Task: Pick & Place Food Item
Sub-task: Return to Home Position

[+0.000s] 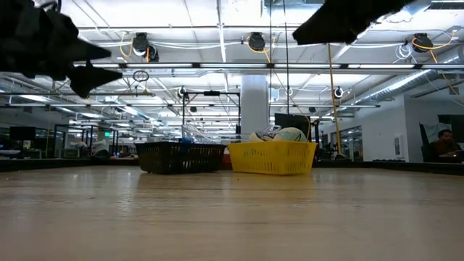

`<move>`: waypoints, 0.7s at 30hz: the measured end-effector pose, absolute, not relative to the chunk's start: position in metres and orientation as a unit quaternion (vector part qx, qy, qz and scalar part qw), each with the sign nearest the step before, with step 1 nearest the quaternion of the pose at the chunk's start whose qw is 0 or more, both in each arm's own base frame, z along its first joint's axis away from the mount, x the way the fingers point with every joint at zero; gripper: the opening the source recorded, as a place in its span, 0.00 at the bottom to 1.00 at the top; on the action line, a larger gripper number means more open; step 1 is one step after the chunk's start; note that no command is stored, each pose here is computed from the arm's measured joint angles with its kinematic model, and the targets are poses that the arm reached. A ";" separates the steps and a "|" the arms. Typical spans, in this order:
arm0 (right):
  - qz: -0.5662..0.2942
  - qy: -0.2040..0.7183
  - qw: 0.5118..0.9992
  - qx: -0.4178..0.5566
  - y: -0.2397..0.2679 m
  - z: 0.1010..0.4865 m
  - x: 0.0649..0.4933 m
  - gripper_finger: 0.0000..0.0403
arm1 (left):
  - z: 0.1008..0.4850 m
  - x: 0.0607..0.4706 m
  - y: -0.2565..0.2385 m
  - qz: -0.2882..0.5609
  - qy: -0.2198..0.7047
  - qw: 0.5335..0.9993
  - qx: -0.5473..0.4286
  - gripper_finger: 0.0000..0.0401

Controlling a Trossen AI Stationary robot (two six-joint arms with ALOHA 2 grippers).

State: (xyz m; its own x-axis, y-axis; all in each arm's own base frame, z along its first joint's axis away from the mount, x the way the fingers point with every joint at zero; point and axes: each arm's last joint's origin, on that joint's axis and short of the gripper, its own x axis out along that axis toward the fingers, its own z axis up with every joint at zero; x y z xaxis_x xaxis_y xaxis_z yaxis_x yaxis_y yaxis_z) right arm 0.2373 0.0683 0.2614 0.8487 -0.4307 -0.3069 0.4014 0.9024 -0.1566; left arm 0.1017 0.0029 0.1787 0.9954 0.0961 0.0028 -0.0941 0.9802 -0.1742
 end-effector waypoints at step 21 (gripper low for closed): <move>-0.110 0.010 0.994 0.022 0.011 0.207 0.147 0.32 | 0.166 0.104 -0.005 0.078 0.012 0.996 -0.037 0.81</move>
State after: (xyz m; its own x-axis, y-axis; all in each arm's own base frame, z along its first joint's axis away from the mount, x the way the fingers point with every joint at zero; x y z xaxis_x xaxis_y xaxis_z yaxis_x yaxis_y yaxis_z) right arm 0.1474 0.0110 0.2069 0.9757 -0.2175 -0.0250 0.2184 0.9750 0.0416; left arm 0.1038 -0.0050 0.1660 0.9875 0.1550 -0.0295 -0.1568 0.9851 -0.0713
